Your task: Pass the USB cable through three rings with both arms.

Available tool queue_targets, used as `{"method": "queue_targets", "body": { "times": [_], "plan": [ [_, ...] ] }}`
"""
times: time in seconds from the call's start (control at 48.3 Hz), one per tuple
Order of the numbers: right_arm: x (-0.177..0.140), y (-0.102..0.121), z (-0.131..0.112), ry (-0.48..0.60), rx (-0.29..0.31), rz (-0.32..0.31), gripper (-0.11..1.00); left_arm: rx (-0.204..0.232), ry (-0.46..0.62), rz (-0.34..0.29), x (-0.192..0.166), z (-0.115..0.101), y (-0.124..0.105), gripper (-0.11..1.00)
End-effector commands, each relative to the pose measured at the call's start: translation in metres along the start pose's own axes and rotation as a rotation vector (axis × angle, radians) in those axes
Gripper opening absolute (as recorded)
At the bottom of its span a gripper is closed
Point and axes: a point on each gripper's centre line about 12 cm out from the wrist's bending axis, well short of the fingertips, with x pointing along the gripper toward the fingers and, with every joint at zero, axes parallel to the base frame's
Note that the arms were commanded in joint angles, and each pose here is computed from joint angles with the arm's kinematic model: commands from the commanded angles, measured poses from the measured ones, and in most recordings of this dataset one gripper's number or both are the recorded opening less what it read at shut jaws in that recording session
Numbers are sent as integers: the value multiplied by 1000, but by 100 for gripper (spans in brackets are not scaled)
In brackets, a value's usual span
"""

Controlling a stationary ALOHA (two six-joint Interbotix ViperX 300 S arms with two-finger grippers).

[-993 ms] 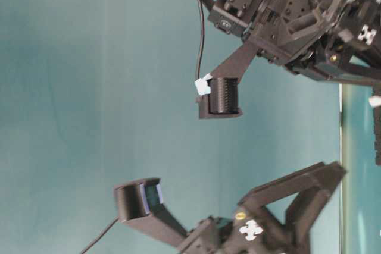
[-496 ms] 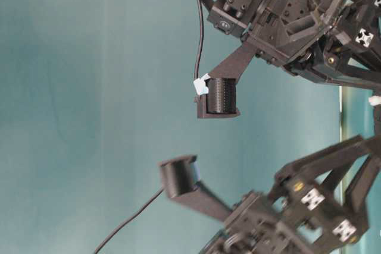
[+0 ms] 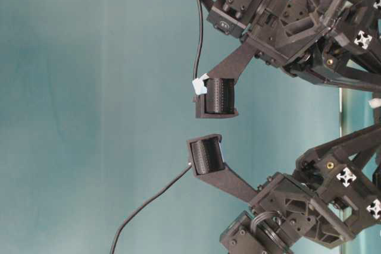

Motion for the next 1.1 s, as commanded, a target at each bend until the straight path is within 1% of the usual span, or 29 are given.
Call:
{"method": "queue_targets", "body": {
  "times": [0.0, 0.165, 0.228, 0.269, 0.331, 0.393, 0.496, 0.538, 0.869, 1.076],
  "plan": [
    [-5, 1, 7, -29, 3, 1, -7, 1, -21, 2, -1, 6, 1, 94],
    [-5, 1, 7, -28, 2, 2, -7, -10, -17, 1, 3, 6, 1, 93],
    [-5, 1, 7, -28, 2, 2, -7, -10, -17, 1, 4, 7, 1, 90],
    [-5, 1, 7, -28, 4, 2, -7, -11, -17, 2, 5, 7, 1, 85],
    [-5, 1, 7, -28, 4, 2, -7, -11, -9, 2, 7, 6, 1, 74],
    [-5, 1, 7, -28, 4, 2, -7, -7, -8, 2, 8, 6, 1, 58],
    [-5, 1, 6, -26, 4, 1, -7, 2, -12, 1, 8, 7, 1, 29],
    [-6, 1, 7, -28, 3, 2, -7, 5, -12, 0, 8, 7, 0, 20],
    [-5, 0, 1, 9, 11, -3, -7, 6, -12, -1, 8, 7, -1, 20],
    [-7, 1, -1, 10, 10, -1, -6, 6, -12, -1, 7, 8, -1, 20]
  ]
}}
